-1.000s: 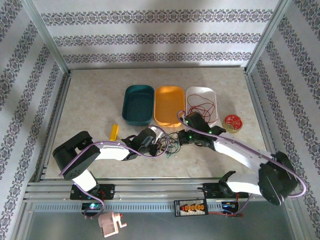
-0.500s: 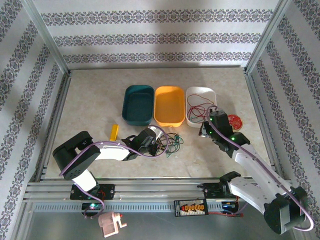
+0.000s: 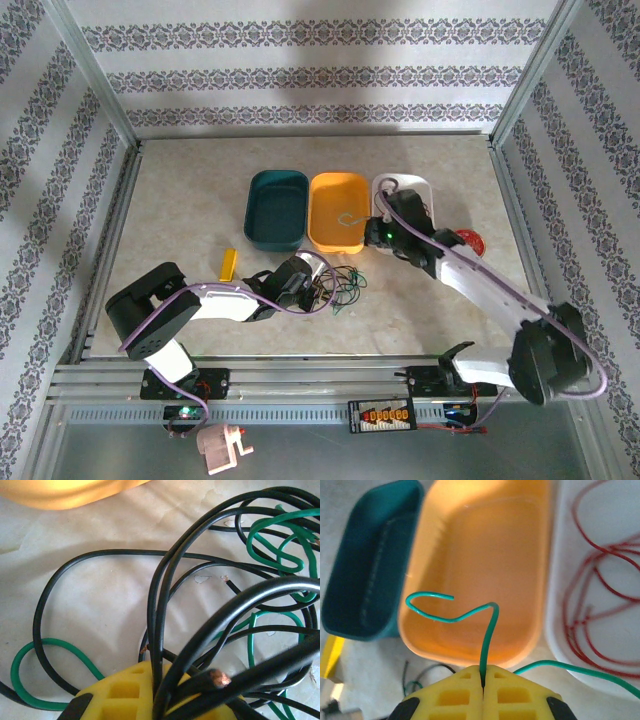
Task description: Untangle the cables
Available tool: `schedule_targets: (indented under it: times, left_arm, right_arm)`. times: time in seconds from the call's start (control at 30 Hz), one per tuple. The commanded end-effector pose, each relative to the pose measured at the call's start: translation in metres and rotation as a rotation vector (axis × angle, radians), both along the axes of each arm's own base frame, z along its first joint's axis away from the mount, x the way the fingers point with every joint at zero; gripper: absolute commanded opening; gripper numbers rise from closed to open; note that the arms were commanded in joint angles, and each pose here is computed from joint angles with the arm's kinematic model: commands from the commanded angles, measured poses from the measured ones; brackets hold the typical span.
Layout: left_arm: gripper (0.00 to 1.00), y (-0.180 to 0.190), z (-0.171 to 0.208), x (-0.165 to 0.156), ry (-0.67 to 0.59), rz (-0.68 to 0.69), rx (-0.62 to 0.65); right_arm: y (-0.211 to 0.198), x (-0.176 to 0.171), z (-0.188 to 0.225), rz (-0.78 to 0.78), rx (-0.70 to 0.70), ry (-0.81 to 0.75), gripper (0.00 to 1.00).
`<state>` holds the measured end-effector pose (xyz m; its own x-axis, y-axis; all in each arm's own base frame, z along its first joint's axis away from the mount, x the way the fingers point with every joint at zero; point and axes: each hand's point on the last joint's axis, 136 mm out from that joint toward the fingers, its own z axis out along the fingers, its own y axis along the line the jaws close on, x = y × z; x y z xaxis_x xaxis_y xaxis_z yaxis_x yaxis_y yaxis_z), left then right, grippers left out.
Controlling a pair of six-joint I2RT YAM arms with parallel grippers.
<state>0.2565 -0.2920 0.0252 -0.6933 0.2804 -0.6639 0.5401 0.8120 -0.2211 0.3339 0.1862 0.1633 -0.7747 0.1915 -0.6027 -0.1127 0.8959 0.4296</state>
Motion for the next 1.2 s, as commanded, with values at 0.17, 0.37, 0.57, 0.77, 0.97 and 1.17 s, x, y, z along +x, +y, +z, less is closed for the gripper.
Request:
schedule_targets:
  times: [0.17,0.37,0.57,0.77,0.97,1.17]
  left_arm:
    - [0.0,0.022,-0.023,-0.011,0.041,0.036,0.091]
    - [0.0,0.025,-0.02,-0.01,0.032,0.043,0.094]
    - [0.0,0.027,-0.018,-0.01,0.025,0.049,0.095]
    - [0.0,0.027,-0.019,-0.011,0.026,0.04,0.101]
    - [0.0,0.026,-0.021,-0.011,0.024,0.033,0.107]
    - [0.0,0.022,-0.022,-0.009,0.029,0.026,0.103]
  right_arm:
    - [0.049,0.049,-0.019,0.046,0.053,0.063,0.0]
    - [0.064,0.066,-0.053,0.058,0.055,0.151,0.0]
    - [0.061,0.057,-0.049,0.061,0.052,0.142,0.28]
    - [0.035,0.012,-0.037,0.078,-0.009,0.117,0.37]
    - [0.019,-0.055,-0.054,0.186,-0.033,0.197,0.36]
    - [0.016,-0.098,-0.075,0.283,-0.044,0.292,0.36]
